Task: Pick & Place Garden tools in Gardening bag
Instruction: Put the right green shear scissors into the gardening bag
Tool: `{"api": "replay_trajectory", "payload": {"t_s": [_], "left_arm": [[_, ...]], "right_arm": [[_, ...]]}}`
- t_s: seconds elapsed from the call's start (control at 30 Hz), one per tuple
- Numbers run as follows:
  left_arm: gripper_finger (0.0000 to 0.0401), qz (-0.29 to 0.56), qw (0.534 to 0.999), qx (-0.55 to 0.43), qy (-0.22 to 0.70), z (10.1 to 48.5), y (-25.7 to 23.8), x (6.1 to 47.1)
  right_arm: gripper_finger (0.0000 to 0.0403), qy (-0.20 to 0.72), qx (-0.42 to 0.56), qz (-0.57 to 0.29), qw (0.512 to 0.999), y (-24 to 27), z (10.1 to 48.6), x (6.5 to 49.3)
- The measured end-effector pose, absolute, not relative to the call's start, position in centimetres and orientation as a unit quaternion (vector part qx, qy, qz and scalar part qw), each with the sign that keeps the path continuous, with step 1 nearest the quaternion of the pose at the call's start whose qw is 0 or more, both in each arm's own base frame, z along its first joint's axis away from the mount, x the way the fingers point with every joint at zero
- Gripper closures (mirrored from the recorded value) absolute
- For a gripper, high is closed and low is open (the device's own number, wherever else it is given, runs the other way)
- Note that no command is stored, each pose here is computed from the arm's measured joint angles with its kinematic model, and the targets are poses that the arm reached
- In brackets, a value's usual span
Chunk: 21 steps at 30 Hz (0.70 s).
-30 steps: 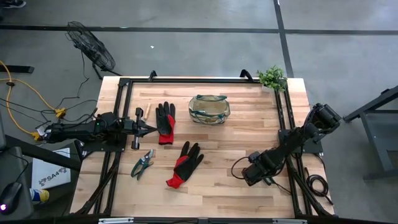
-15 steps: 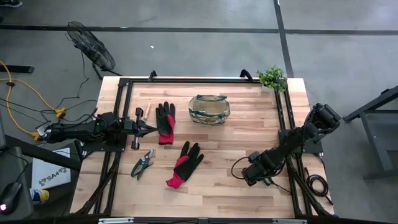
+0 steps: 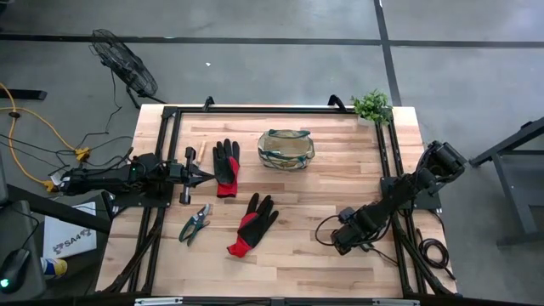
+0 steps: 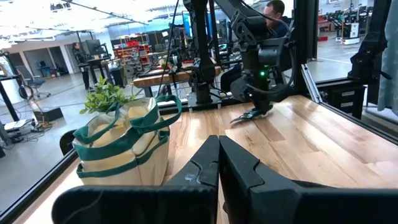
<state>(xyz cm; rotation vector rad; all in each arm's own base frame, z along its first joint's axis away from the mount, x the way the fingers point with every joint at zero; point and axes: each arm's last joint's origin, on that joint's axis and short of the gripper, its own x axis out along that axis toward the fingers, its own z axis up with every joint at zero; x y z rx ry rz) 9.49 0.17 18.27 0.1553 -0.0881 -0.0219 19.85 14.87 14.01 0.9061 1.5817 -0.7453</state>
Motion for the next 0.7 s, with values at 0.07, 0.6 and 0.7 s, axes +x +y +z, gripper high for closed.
{"api": "replay_trajectory", "payload": {"t_s": [0.07, 0.6, 0.7], "left_arm": [[0.0400, -0.011, 0.996, 0.078, -0.044, 18.3, 0.2, 9.5], [0.0400, -0.011, 0.996, 0.078, -0.044, 18.3, 0.2, 9.5], [0.0400, -0.011, 0.996, 0.078, -0.044, 18.3, 0.2, 9.5]], "right_arm": [[0.0357, 0.669, 0.381, -0.307, 0.559, 14.9, 14.0, 19.9], [0.0359, 0.604, 0.323, -0.215, 0.696, 15.3, 18.1, 24.1], [0.0359, 0.596, 0.306, -0.192, 0.717, 15.1, 18.9, 24.9]]}}
